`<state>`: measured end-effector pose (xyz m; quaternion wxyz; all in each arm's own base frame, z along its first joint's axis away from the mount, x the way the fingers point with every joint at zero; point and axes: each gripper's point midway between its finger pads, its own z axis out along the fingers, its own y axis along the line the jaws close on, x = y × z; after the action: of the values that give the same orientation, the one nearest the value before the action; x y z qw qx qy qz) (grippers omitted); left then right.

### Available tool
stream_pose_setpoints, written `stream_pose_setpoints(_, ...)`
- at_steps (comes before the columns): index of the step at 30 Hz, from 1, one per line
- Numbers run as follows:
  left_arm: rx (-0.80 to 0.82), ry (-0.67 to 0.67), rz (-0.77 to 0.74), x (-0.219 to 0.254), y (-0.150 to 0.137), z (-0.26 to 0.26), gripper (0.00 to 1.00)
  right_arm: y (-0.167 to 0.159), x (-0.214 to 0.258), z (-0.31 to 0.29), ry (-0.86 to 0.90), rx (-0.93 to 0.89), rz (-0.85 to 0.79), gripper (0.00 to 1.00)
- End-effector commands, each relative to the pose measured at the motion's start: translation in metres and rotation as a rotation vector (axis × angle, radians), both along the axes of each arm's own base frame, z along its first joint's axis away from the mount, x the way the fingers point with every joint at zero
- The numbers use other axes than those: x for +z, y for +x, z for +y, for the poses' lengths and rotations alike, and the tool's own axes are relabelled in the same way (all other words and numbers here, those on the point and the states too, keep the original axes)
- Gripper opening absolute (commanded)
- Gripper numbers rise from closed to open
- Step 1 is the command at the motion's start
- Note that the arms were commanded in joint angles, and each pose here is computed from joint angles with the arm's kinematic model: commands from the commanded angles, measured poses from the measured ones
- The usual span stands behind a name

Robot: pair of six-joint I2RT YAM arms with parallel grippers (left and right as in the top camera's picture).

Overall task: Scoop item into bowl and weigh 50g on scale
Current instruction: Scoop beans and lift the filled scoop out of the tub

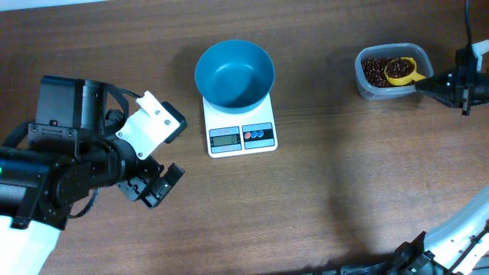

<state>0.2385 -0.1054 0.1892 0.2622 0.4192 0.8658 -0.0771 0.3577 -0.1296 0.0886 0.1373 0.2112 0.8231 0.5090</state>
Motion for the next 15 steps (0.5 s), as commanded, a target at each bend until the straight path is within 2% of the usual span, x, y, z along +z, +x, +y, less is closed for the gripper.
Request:
stream_pose_setpoints(1,-0.007,0.007,0.001,-0.003,0.000,0.002,0.99,-0.009,0.003,-0.007,0.029,-0.011,-0.049,0.04)
stream_pose_setpoints(15,-0.007,0.007,0.001,-0.003,0.000,0.002,0.99,-0.023,0.019,-0.004,0.105,-0.023,-0.033,0.04)
